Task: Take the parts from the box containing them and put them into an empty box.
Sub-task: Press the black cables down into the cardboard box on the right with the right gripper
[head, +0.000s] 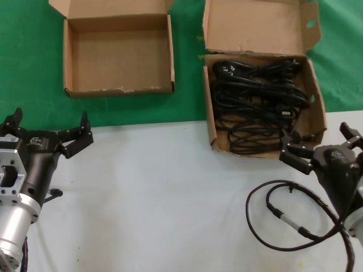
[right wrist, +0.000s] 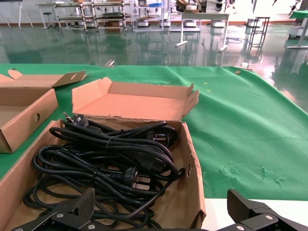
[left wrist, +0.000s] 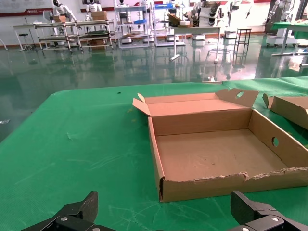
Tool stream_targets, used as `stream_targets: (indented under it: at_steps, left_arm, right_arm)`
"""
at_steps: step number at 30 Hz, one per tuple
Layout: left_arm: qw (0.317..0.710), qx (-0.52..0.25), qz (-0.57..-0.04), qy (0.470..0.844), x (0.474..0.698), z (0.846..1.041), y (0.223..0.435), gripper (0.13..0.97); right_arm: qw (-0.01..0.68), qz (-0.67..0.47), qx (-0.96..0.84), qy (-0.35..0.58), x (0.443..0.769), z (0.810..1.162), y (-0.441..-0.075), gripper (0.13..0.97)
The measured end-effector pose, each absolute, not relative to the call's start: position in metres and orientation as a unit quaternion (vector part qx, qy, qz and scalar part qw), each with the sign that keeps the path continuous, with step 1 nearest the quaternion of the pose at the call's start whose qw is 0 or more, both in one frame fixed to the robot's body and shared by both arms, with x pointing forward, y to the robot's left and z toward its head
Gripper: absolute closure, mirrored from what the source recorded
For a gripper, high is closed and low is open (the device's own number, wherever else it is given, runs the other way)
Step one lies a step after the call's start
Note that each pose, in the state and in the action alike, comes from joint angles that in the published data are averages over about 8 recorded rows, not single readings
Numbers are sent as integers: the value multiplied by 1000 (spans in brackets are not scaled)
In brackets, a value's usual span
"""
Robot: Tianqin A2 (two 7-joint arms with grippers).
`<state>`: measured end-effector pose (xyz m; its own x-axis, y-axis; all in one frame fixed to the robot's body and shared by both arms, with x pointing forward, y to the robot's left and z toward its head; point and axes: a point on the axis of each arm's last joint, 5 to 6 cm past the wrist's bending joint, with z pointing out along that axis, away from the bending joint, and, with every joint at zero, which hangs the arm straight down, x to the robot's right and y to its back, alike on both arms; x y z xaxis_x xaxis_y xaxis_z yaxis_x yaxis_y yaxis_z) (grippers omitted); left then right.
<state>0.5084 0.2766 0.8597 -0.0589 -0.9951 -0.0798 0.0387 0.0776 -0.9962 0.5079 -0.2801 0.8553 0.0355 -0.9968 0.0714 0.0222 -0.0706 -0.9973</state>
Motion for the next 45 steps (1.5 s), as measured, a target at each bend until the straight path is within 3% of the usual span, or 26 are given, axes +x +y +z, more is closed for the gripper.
stream_targets:
  at_steps: [15, 24, 27, 45]
  left_arm:
    - [513, -455, -504, 525, 508, 860, 277, 194]
    - [513, -455, -504, 525, 508, 860, 277, 318]
    - [513, -455, -504, 525, 508, 860, 277, 318]
    - [513, -455, -504, 525, 508, 860, 277, 714]
  right_arm:
    - [496, -514, -521, 467, 508, 855, -280, 130]
    - [497, -517, -545, 434, 506, 862, -280, 130]
    - [491, -525, -572, 395, 506, 870, -282, 130]
    - [364, -547, -752, 52, 565, 966, -307, 130]
